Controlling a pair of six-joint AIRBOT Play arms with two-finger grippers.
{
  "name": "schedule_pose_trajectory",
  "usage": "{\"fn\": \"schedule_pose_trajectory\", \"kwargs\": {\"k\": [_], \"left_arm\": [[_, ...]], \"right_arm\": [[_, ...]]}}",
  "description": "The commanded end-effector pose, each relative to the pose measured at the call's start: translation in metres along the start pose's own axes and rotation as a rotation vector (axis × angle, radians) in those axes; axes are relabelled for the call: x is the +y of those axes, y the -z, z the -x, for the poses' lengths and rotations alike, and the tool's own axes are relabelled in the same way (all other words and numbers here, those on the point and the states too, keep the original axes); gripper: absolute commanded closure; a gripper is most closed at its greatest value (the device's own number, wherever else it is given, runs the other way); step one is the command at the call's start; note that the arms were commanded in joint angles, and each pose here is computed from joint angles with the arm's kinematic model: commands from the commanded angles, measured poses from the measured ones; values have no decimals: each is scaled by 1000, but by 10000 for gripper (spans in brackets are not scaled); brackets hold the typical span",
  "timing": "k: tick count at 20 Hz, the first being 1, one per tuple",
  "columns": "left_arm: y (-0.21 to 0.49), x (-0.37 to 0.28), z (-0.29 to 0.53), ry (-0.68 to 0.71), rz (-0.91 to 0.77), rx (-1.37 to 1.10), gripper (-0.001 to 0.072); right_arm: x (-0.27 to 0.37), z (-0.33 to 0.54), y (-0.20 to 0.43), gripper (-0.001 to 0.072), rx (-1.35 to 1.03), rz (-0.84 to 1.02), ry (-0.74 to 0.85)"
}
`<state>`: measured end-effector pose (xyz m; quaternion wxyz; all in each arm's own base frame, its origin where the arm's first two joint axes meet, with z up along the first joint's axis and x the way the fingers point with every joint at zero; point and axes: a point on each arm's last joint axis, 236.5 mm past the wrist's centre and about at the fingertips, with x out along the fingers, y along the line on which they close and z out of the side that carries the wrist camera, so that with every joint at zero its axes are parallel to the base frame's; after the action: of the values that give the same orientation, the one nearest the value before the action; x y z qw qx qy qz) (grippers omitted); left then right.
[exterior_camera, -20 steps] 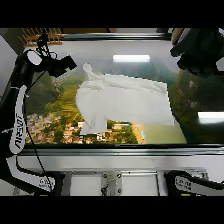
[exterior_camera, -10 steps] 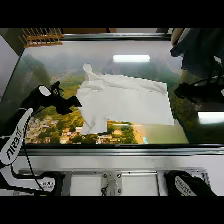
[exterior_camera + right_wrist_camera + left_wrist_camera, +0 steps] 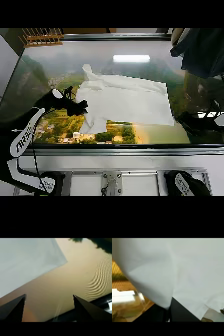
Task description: Fold the clothes and pants, and hang the long-sleeved shirts on hangers.
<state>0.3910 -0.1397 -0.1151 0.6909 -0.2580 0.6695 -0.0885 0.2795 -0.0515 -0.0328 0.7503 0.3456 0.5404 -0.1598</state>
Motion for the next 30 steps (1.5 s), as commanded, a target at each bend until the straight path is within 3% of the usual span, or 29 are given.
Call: {"fn": "schedule_pose_trajectory", "kwargs": {"k": [1,7,13,14,15,16,17,20,23,26,30], "left_arm": [[-6,-9,13,20,-38,-24,699],[1,-14,17,24,-57,-6,699],[0,-13,18,27,-51,-7,699],[1,-12,18,27,-49,-4,699],[1,-12,18,27,-50,-3,699],[0,-14,21,29,-53,-9,699],[-3,-20,29,34,-67,-23,699],[-29,-74,104,100,-183,-192,699],[-27,-154,239,195,-380,-436,699],[22,-215,378,279,-563,-723,699],[124,-249,509,371,-726,-1043,699]], "right_arm": [[-31,-42,12,52,18,-291,-5],[12,-92,-5,53,-39,-323,-150],[47,-109,-8,59,-91,-200,-195],[51,-108,-12,181,-110,-192,-200],[57,-105,-17,473,-122,-154,-208],[64,-100,-23,655,-130,-106,-222],[78,-91,-29,705,-133,-32,-247],[134,-23,-67,706,-233,296,-318],[189,105,-113,706,-461,548,-342],[233,267,-122,706,-779,670,-422],[241,412,-76,706,-1078,733,-519]]}}
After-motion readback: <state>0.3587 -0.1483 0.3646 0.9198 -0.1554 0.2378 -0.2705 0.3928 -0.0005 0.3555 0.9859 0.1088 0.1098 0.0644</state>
